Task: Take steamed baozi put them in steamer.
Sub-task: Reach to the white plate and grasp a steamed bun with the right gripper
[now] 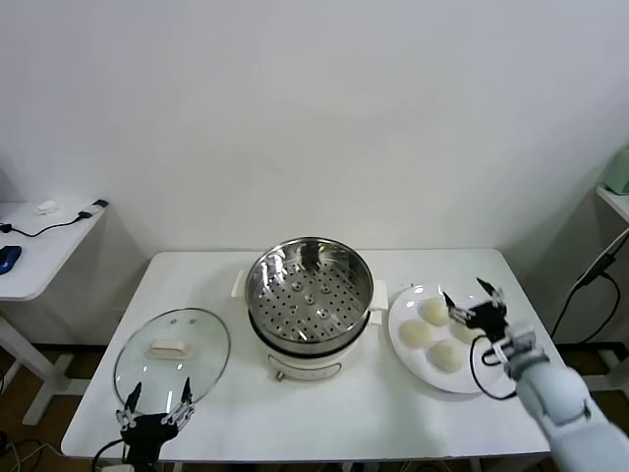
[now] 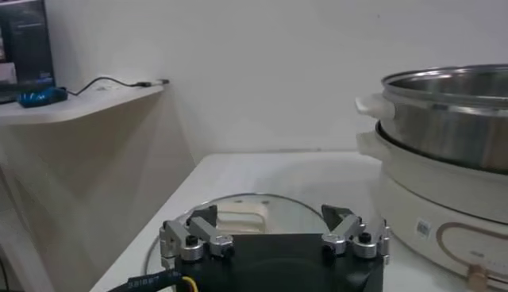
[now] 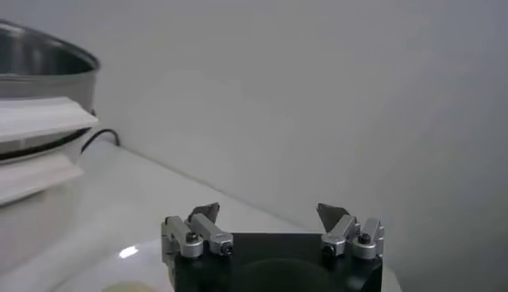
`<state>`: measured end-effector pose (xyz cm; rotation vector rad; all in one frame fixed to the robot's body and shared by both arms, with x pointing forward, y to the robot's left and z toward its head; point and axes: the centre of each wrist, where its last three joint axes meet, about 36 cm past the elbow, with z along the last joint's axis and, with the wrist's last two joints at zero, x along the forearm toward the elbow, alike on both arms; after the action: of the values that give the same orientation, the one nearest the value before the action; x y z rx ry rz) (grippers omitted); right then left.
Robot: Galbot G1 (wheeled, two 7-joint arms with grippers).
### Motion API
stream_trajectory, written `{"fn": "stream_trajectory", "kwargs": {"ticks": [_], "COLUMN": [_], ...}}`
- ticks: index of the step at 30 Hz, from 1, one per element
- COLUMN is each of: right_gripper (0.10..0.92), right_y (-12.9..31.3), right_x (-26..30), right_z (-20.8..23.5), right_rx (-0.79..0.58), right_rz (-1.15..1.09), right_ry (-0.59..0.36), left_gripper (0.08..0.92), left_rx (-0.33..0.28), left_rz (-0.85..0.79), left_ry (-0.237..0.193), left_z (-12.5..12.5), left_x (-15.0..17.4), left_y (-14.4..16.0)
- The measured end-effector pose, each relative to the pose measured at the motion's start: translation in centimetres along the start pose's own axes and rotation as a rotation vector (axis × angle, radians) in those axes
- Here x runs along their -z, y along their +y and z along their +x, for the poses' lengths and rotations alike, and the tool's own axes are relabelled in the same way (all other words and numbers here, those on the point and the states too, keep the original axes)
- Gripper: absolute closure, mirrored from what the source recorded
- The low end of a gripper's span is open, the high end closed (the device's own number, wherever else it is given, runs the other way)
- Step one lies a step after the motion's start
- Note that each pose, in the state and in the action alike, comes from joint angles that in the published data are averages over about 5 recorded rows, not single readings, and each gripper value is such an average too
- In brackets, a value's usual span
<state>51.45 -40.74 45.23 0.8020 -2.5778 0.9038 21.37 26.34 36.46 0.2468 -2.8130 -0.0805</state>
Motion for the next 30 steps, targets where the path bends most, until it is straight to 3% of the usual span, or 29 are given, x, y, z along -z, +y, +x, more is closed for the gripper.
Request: {"fn": "stream_trajectory", "kwargs": {"ticks": [7, 14, 21, 30], "right_gripper": [0.200, 0.200, 0.200, 0.200], "right_y": [-7.3, -12.0, -12.8, -12.1], "right_x": [4.0, 6.9, 7.6, 8.2], "right_z": [-2.4, -4.4, -7.2, -11.0], "right_rx": [0.365, 0.580, 0.690, 0.702], "right_rz": [0.291, 0.429, 0.444, 0.441], "right_ry": [0.130, 0.333, 0.499, 0.610], "left_gripper": [0.177, 0.177, 0.177, 0.177], "left_rx": [-0.003, -0.010, -0.011, -0.005], "left_rz": [-0.001, 0.001, 0.002, 0.000], "left_ry": [-0.003, -0.005, -0.007, -0.002], "left_z": [-0.2, -0.3, -0.6, -1.0], "left_x": [-0.3, -0.6, -0.8, -1.2], "left_y": [-0.3, -0.7, -0.8, -0.6]}}
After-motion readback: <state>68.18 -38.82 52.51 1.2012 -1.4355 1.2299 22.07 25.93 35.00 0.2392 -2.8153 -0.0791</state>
